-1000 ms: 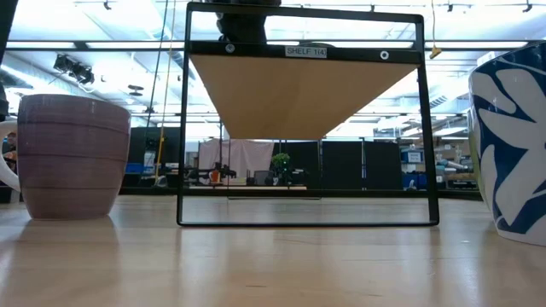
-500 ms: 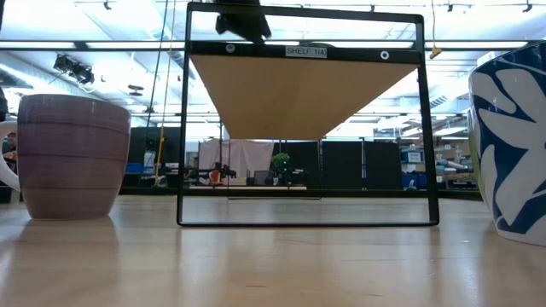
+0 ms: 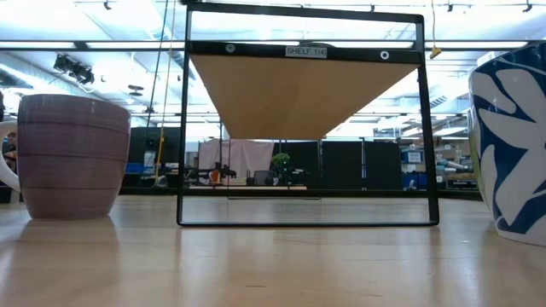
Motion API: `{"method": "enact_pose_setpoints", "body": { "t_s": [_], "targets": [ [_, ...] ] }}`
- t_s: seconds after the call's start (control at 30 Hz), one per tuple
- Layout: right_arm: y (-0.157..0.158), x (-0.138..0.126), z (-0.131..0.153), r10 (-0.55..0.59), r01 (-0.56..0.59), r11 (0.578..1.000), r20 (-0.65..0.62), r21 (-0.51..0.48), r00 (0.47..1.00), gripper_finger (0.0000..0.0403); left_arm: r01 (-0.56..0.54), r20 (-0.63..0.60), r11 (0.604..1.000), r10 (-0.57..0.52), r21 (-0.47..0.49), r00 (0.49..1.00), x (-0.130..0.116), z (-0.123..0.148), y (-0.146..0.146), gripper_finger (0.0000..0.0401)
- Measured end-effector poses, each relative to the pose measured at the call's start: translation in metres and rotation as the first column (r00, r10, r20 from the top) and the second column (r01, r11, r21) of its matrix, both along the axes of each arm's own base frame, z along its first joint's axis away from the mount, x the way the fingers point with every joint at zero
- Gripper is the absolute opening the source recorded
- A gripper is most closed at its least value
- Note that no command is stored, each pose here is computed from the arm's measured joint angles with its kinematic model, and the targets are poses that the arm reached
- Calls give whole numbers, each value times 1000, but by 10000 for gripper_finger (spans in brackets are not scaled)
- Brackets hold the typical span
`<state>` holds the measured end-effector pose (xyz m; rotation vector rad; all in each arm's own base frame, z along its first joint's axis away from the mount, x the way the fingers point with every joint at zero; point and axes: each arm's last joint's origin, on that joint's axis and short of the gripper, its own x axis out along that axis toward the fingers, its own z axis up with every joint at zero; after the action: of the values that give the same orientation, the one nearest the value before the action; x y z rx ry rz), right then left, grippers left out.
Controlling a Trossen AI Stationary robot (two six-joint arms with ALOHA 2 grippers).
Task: Place coffee mugs
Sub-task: Put the top purple mug on the shelf
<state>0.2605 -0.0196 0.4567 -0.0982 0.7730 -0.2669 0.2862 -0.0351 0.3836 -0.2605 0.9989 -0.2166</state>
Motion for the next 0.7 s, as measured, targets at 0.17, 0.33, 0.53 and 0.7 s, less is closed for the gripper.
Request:
{"method": "enact_pose_setpoints", "body": {
  "t_s": [0.17, 0.33, 0.53, 0.7],
  "targets": [
    [0, 0, 0, 10, -10, 1000, -4, -10, 1000, 145, 70, -157, 998, -68, 3, 985, -11, -30, -41, 174],
    [0, 0, 0, 17, -17, 1000, -6, -16, 1000, 145, 57, -259, 998, -57, -7, 964, -18, -72, -68, 164],
    [1, 0, 0, 39, -39, 999, -6, 1, 999, 145, -36, -287, 996, 57, 76, 956, -28, -107, -83, 145],
    [1, 0, 0, 50, -50, 999, -6, 9, 999, 145, -108, -306, 982, 152, 155, 940, -38, -127, -90, 142]
  ]
}}
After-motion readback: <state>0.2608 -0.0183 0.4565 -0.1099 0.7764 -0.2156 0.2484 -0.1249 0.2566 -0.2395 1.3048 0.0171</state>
